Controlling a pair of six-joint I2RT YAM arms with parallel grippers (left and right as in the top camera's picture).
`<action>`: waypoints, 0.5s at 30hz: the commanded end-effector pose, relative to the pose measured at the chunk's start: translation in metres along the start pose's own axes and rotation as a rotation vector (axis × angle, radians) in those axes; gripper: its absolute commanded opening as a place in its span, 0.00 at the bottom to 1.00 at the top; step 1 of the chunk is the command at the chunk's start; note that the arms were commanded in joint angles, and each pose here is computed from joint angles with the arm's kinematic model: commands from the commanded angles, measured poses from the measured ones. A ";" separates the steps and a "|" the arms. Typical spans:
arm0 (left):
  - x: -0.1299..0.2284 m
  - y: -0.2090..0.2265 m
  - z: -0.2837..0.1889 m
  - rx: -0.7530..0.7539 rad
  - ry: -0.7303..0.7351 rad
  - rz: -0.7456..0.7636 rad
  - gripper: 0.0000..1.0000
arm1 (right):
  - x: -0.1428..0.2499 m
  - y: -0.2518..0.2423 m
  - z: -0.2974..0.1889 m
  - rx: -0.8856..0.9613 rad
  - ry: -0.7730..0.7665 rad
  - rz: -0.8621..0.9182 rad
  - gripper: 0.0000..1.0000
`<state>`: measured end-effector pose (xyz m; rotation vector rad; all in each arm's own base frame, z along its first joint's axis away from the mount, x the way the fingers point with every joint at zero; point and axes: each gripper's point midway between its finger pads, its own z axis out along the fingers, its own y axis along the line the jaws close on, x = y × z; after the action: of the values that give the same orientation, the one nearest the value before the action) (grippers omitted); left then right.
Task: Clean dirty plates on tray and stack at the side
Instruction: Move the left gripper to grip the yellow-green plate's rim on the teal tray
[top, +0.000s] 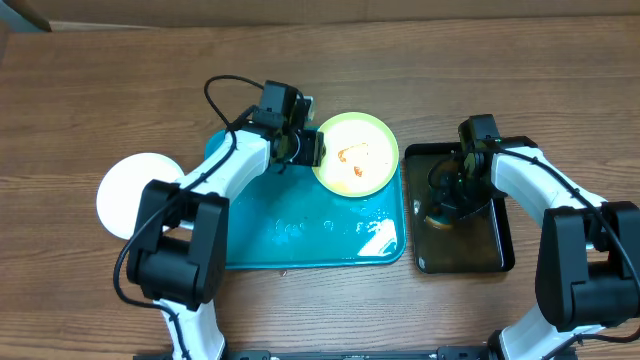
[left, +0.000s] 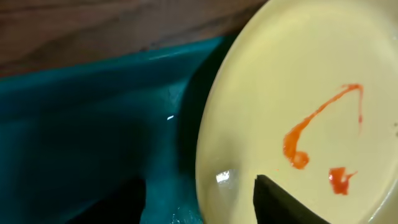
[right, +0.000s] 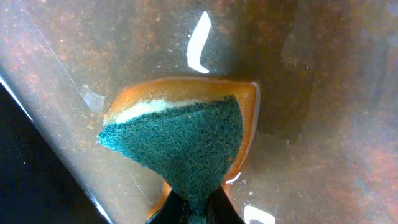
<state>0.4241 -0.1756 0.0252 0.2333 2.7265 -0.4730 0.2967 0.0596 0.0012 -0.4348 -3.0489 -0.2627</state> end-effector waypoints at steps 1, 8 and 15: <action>0.013 -0.009 0.013 0.013 0.050 0.012 0.31 | 0.019 -0.015 0.017 0.049 0.074 0.013 0.04; 0.059 0.018 0.000 -0.044 0.246 -0.083 0.04 | 0.019 -0.015 0.017 0.049 0.075 0.013 0.04; 0.113 0.023 -0.021 -0.086 0.479 -0.148 0.04 | 0.026 -0.008 0.013 0.012 0.116 -0.025 0.04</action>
<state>0.3367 -0.1476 0.0045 0.1507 3.1533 -0.4534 0.2953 0.0607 0.0015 -0.4195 -3.0442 -0.2716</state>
